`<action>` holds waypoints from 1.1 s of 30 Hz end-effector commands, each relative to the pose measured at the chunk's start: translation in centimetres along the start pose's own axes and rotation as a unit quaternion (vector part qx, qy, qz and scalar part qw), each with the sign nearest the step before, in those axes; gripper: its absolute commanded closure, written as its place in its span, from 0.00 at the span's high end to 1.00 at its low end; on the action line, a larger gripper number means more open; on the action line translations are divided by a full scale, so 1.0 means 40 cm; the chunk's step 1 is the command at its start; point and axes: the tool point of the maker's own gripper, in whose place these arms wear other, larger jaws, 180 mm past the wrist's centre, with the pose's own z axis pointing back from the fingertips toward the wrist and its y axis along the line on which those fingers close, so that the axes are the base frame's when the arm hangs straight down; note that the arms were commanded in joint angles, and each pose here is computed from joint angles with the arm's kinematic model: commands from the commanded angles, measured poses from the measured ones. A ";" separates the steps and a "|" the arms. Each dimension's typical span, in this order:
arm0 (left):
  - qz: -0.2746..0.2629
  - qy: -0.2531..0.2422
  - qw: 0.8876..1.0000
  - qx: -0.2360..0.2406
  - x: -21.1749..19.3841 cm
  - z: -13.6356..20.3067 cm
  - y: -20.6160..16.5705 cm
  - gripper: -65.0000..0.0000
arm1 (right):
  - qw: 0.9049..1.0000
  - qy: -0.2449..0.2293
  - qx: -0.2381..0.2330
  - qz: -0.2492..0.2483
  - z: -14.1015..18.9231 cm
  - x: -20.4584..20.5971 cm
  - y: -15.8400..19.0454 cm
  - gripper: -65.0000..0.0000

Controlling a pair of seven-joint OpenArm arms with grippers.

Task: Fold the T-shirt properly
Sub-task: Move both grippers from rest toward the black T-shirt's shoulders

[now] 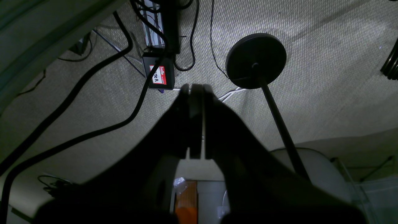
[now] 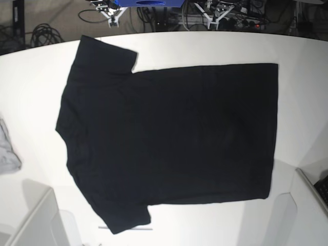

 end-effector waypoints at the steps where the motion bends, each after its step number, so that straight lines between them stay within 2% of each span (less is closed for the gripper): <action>1: -0.001 -0.003 1.000 0.004 -0.006 0.002 0.005 0.47 | 1.000 0.002 -0.008 0.004 0.000 -0.008 -0.009 0.00; 5: -0.001 -0.004 1.000 0.003 -0.017 0.004 0.004 0.23 | 1.000 0.006 -0.007 0.005 0.000 -0.021 -0.008 0.00; 8: -0.001 -0.003 1.000 0.003 -0.020 0.004 0.004 0.00 | 1.000 0.005 -0.010 0.006 0.000 -0.019 -0.016 0.00; 13: -0.002 -0.001 1.000 0.004 -0.026 0.005 0.006 0.00 | 1.000 0.004 -0.011 0.008 0.000 -0.016 -0.021 0.00; 22: -0.002 0.000 1.000 0.003 -0.049 0.009 0.005 0.00 | 1.000 0.003 -0.030 0.009 0.003 -0.003 -0.082 0.00; 33: -0.003 0.009 1.000 0.003 -0.075 0.012 0.004 0.00 | 0.999 0.002 -0.031 0.009 0.003 -0.006 -0.087 0.00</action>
